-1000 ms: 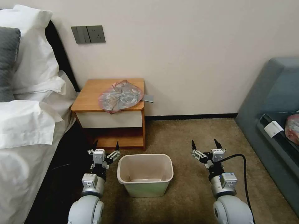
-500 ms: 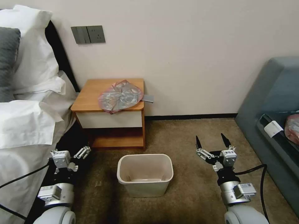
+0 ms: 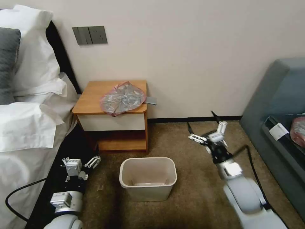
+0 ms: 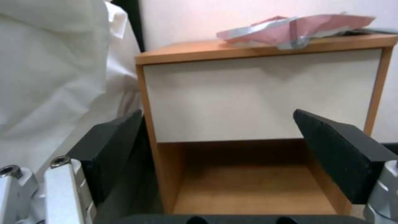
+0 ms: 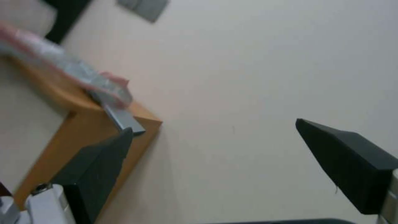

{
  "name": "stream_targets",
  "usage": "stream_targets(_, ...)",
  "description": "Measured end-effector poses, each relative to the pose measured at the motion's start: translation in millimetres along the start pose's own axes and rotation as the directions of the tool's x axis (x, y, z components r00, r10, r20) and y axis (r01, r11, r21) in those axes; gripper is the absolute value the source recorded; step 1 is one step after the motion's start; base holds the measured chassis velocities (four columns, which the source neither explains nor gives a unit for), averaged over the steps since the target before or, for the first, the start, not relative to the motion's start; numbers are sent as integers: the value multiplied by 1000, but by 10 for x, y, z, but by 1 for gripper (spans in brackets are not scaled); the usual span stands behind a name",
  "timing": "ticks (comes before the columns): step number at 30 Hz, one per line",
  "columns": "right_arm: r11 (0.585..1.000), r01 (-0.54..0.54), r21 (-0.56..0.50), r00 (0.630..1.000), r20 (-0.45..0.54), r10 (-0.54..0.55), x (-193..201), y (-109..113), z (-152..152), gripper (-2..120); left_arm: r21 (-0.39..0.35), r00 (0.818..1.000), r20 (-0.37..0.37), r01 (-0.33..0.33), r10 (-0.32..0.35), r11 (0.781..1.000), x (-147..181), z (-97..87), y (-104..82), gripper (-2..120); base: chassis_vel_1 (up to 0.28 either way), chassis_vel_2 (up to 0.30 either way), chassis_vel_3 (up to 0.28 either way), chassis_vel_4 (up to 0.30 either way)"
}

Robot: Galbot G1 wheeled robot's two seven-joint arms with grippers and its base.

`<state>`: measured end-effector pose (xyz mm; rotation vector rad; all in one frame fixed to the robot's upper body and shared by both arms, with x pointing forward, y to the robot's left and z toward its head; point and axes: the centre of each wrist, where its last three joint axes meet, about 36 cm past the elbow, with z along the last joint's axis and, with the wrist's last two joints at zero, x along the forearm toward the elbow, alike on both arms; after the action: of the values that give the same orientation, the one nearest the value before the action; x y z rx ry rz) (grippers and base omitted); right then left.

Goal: Pick up the garbage bag from the table and place it over the trash can.

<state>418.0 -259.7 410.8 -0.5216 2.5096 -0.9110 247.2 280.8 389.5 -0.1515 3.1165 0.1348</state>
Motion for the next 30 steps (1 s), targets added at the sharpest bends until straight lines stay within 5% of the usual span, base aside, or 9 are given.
stream_targets(1, 1000, 0, 0, 1000, 0, 0, 0, 0, 0, 100, 0, 1000, 0, 0, 0, 1000, 0, 0, 0, 93, 0, 0, 0, 0)
stream_targets(3, 975, 115, 192, 993, 17, -120, -321, -57, 215, 100, -6, 1000, 1, 22, -22, 1000, 5, 0, 22, 93, 0, 0, 0, 0)
stream_targets(6, 947, 179, 265, 982, 7, -187, -515, -49, 312, 100, -7, 999, 0, 35, -35, 999, 2, 22, 27, 93, 0, 0, 0, 0)
stream_targets(16, 865, 279, 417, 951, 4, -309, -1457, -40, 582, 100, 3, 997, -30, 70, -70, 998, -5, 166, -11, 93, 0, 0, 0, 0)
stream_targets(30, 808, 314, 499, 930, 9, -367, -2053, 93, 690, 100, 1, 993, -35, 116, -116, 993, -58, 216, 23, 93, 0, 0, 0, 0)
